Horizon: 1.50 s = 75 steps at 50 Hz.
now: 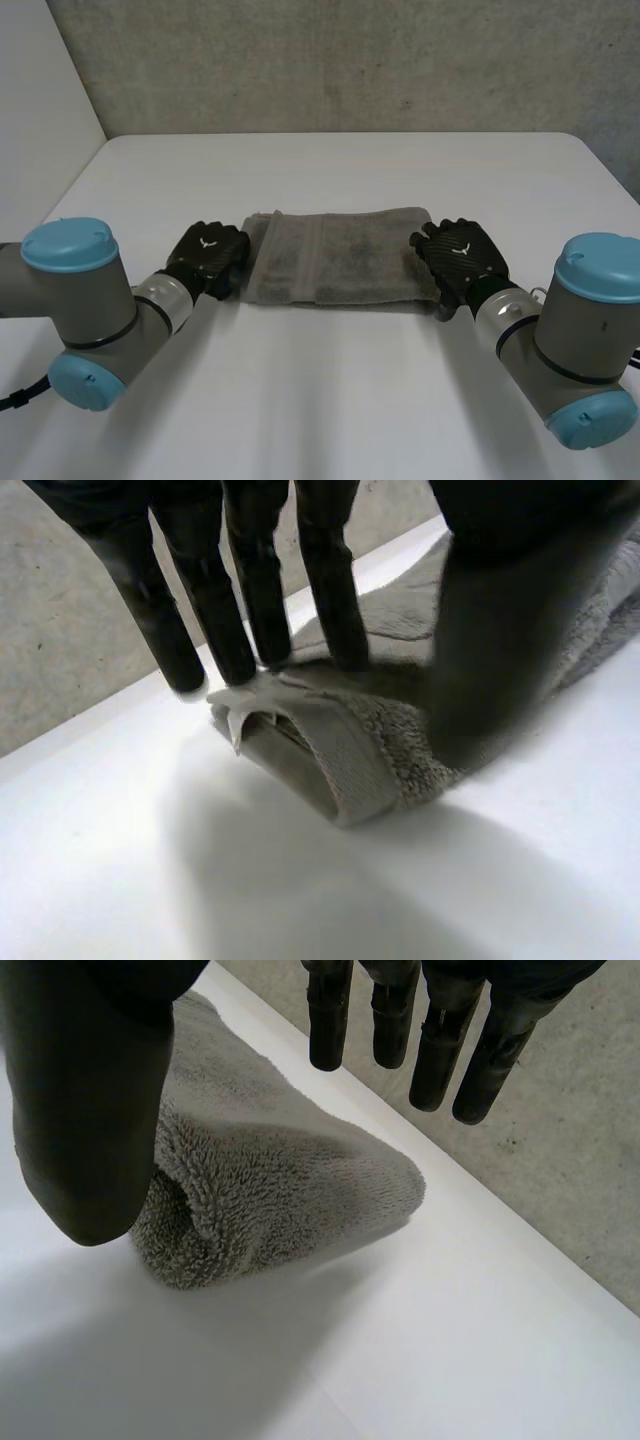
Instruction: Fold the towel.
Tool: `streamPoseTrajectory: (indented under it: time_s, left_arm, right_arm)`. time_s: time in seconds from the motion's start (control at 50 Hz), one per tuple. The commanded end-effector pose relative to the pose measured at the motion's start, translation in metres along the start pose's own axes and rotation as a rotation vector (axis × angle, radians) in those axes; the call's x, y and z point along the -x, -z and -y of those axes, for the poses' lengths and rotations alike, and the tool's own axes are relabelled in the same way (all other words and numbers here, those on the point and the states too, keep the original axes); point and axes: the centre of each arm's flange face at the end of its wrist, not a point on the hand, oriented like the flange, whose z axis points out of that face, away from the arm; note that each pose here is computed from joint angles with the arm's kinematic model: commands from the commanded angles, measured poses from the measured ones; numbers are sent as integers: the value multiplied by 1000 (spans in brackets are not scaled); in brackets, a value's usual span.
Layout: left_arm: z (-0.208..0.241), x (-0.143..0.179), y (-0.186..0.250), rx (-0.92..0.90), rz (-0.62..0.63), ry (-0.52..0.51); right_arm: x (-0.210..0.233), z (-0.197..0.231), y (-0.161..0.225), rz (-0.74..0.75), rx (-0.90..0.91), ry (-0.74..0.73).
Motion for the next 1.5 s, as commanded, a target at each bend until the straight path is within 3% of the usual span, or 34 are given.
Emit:
streamPoseTrajectory:
  time_s: [0.02, 0.54, 0.76, 0.88, 0.94, 0.96, 1.04, 1.12, 1.22, 1.34, 1.5]
  left_arm:
    - [0, -9, 5, 4, -22, 2]
    - [14, -9, 12, -30, -8, 0]
    - [36, 5, 17, -90, 33, 3]
    - [62, 16, 23, -161, 59, 50]
    - [75, 21, 24, -194, 70, 82]
    - [75, 21, 24, -195, 70, 82]
    - [90, 21, 26, -216, 60, 121]
    - [101, 21, 29, -226, 56, 137]
    - [109, 21, 30, -241, 50, 157]
    - [103, 20, 27, -225, 45, 179]
    - [92, 19, 21, -196, 39, 187]
  right_arm:
    - [1, -3, -1, 1, 3, -2]
    - [9, -30, -21, 10, 5, -7]
    - [-14, -17, 18, 9, 85, -10]
    - [-35, -23, 38, 103, 244, 98]
    - [-47, -22, 41, 111, 302, 240]
    - [-57, -15, 38, 75, 311, 310]
    - [-60, 11, 28, -7, 275, 356]
    - [-18, 65, 16, 36, 88, 368]
    - [45, 87, 11, 163, -22, 357]
    - [123, 74, 19, 348, -39, 343]
    - [135, 63, 17, 363, -36, 311]
